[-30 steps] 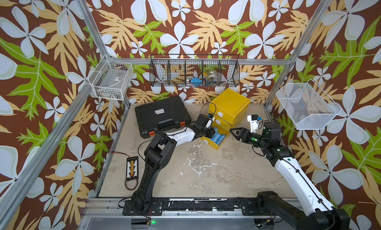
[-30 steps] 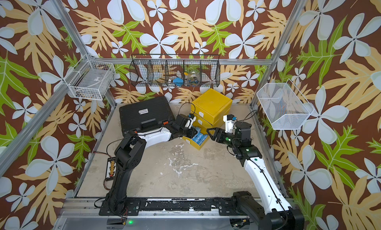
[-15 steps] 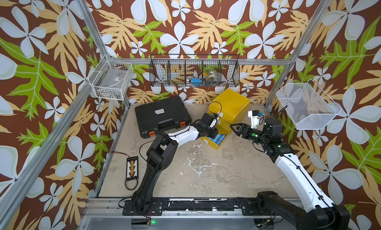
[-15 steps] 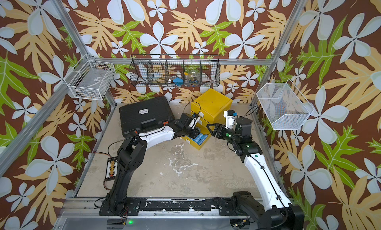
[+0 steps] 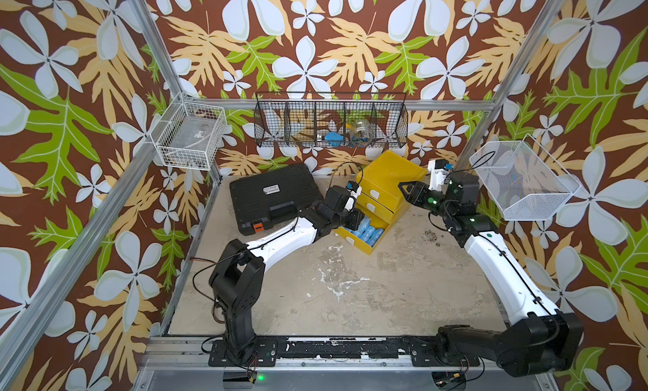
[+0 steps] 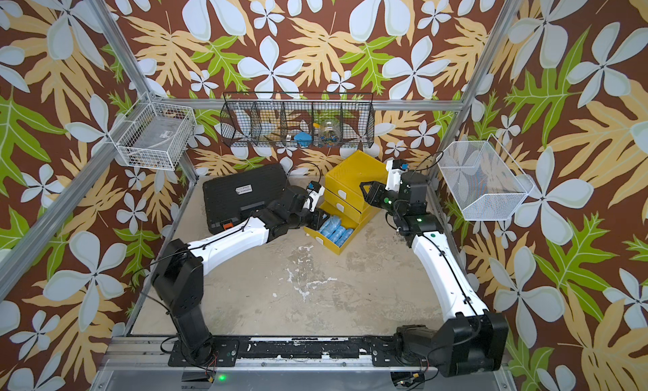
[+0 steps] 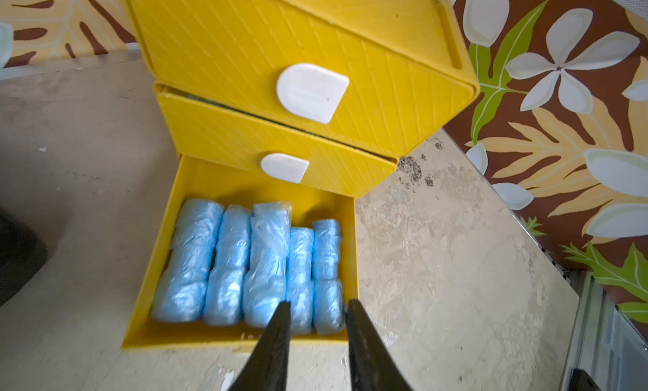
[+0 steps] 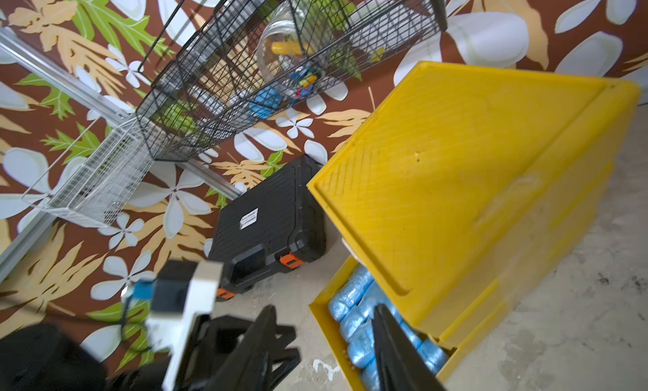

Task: Sort the rolls of trash bags by color and place them into the drawer
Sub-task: Close the drawer in the storage box.

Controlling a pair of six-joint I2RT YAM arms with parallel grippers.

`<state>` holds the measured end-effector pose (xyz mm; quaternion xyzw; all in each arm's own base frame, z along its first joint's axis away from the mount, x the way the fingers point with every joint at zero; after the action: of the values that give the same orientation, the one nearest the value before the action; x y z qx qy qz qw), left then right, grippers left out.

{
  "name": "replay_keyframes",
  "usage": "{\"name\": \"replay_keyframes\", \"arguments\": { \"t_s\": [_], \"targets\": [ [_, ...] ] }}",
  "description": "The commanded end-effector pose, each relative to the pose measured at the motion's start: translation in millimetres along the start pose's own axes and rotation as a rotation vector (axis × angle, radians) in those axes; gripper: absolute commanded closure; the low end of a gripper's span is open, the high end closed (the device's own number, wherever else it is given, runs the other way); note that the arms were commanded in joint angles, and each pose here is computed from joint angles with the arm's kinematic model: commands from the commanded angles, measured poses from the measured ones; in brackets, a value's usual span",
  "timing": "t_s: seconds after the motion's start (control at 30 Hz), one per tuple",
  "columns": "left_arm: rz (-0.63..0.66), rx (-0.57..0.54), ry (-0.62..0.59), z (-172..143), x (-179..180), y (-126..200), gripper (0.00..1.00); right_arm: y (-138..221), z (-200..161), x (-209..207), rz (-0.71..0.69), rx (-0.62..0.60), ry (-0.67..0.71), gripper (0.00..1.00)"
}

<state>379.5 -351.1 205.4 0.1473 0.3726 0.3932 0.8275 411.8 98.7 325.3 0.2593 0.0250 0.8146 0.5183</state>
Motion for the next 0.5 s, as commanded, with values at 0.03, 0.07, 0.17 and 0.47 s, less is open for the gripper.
{"name": "replay_keyframes", "arguments": {
  "t_s": [0.03,0.07,0.17,0.47],
  "targets": [
    [-0.036,-0.026,0.108,-17.2,9.5,20.2,0.71,-21.5,24.2,-5.8,-0.005,-0.055,0.014,0.75],
    [-0.037,-0.024,0.133,-25.0,15.0,23.5,0.72,-27.7,24.5,-9.3,-0.01,-0.05,0.012,0.78],
    [-0.027,-0.006,0.183,-49.4,29.9,23.7,0.73,-43.3,24.2,-16.7,-0.014,-0.033,0.007,0.83],
    [-0.009,0.091,0.256,-95.3,56.1,-12.1,0.76,-75.4,-0.2,-40.5,-0.044,0.053,-0.002,0.85]
  ]
}}
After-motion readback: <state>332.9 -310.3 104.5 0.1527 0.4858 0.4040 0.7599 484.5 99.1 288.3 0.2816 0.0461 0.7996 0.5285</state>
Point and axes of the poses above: each gripper's point midway between its finger pads, its own y axis back along the fingers, its own x axis along the line the jaws close on, z = x × y, the point moved 1 cm from there along y, back along the fingers, and after that the axes turned 12 degrees about y, right-handed, at the moved point
